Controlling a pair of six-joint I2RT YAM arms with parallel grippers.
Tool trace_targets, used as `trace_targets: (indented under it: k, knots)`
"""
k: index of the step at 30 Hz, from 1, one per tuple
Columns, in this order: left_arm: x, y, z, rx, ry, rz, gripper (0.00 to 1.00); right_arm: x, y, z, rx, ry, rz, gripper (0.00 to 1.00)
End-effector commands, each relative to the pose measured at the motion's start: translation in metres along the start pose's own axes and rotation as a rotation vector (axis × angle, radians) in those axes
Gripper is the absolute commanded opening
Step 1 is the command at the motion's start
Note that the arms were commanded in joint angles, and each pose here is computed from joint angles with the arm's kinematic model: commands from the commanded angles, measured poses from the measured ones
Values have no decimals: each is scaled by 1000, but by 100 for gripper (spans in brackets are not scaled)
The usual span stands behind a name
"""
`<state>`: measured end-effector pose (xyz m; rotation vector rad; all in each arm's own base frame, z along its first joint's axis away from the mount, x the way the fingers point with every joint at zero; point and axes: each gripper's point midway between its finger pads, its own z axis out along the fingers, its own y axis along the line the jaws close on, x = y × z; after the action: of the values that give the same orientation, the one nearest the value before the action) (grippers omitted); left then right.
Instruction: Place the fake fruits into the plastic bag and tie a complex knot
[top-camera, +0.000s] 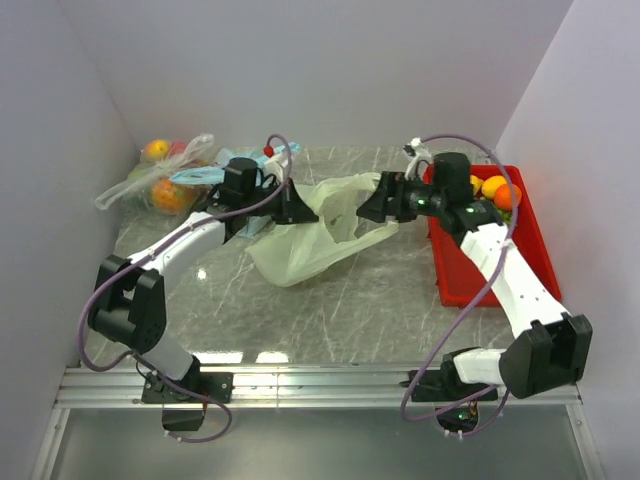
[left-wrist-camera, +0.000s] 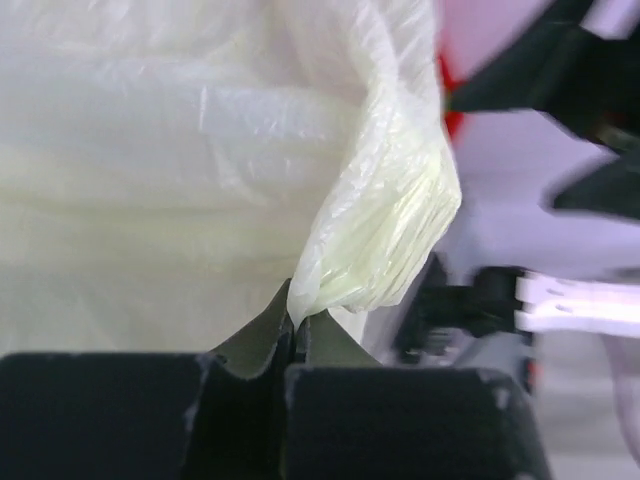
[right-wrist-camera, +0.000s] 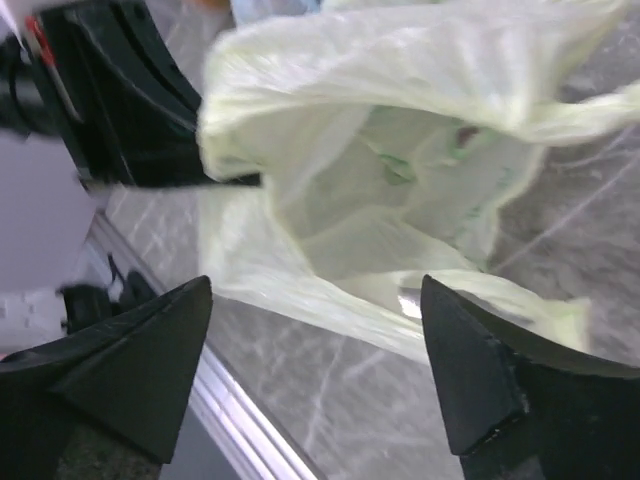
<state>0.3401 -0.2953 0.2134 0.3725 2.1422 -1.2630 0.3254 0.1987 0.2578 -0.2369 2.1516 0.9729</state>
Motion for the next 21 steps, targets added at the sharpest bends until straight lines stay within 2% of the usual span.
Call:
trace_targets:
  k: [1, 2, 3, 4, 5, 11, 17, 18, 19, 20, 21]
  knots:
    - [-12, -68, -35, 380, -27, 55, 0, -3, -5, -50, -46, -22, -203, 94]
    - [-12, -73, -40, 414, -19, 1, 0, -3, -10, -58, -34, -21, -221, 94]
    - [-24, -81, -49, 476, -81, 77, 0, -5, -15, -65, -15, -26, -222, 95]
    - [-13, -86, -56, 527, -38, 18, 0, -5, -30, -76, 30, -20, -216, 95]
    - [-13, -90, -61, 558, -42, 28, 0, -6, -36, -79, 52, -17, -249, 96]
    - [-5, -111, -80, 707, -44, 119, 0, 2, -90, -102, 165, 10, -141, 95]
    - [16, -78, -60, 704, 24, 68, 0, 25, -137, -102, 312, 45, -74, 96]
    - [21, -71, -56, 691, 36, 52, 0, 24, -143, -104, 328, 43, -73, 95]
    - [22, -63, -50, 674, 16, 110, 0, 20, -151, -107, 364, 39, -88, 95]
    - [27, -51, -42, 613, 58, 10, 0, 19, -163, -110, 398, 46, -77, 93]
    - [23, -44, -36, 576, 30, 26, 0, 15, -172, -115, 432, 43, -78, 93]
